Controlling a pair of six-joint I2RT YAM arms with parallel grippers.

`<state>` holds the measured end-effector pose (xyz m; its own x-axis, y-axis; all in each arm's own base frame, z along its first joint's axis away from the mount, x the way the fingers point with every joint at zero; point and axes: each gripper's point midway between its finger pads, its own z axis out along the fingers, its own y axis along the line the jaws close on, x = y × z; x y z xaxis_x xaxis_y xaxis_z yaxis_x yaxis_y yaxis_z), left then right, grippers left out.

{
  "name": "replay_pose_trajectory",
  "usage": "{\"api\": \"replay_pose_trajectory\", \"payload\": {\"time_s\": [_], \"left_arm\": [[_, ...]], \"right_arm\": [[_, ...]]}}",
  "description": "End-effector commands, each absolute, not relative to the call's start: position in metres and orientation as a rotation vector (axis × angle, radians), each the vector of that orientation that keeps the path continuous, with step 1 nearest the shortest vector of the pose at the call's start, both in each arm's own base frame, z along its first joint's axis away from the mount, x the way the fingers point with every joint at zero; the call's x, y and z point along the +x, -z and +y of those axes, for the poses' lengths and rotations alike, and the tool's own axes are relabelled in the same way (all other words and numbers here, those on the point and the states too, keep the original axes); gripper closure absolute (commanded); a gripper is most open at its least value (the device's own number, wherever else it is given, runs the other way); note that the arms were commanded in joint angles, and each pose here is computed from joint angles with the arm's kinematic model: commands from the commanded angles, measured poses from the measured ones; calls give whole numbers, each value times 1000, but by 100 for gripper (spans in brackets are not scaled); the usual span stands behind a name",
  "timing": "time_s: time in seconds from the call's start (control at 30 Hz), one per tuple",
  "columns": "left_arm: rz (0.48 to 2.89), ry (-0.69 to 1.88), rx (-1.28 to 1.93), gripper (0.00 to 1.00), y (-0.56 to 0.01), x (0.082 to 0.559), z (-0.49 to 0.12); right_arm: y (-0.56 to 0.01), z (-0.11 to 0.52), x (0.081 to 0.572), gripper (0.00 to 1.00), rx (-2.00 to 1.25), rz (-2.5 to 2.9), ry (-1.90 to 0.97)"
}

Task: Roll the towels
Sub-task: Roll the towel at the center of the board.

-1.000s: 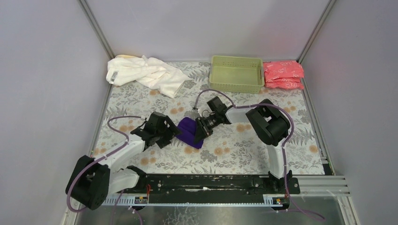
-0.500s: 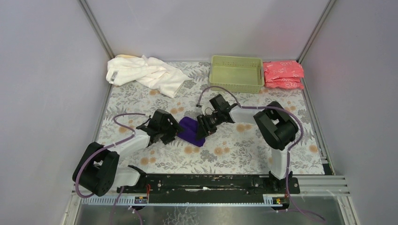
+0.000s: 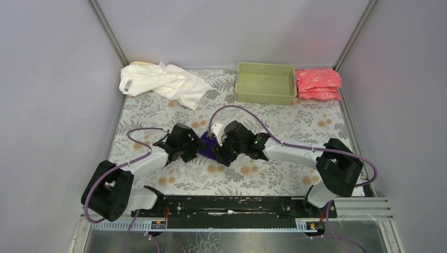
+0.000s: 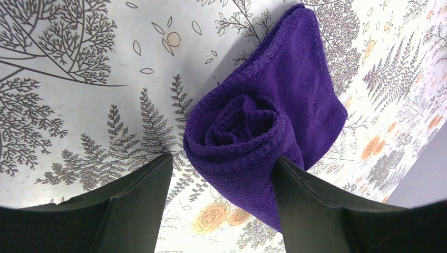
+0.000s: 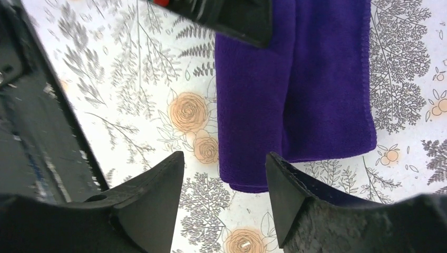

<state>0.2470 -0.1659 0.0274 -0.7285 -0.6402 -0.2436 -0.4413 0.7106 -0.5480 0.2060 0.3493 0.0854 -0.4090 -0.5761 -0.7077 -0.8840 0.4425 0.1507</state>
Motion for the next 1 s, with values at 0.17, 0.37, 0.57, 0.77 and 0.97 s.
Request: {"api": "replay_pose_trajectory", "payload": {"time_s": [0.17, 0.37, 0.57, 0.77, 0.97], "left_arm": [[2577, 474, -876, 33, 2, 224, -143], [2577, 473, -861, 33, 1, 225, -143], [2563, 476, -843, 33, -5, 229, -143], [2496, 493, -835, 27, -29, 237, -139], [2431, 563, -849, 22, -55, 235, -140]], "right_arm": [[-54, 356, 214, 33, -1447, 1910, -349], [-24, 359, 218, 33, -1527, 1933, -268], [4, 348, 214, 43, -1604, 2058, -273], [4, 344, 187, 71, -1584, 2292, -580], [-12, 352, 164, 79, -1526, 2502, -908]]}}
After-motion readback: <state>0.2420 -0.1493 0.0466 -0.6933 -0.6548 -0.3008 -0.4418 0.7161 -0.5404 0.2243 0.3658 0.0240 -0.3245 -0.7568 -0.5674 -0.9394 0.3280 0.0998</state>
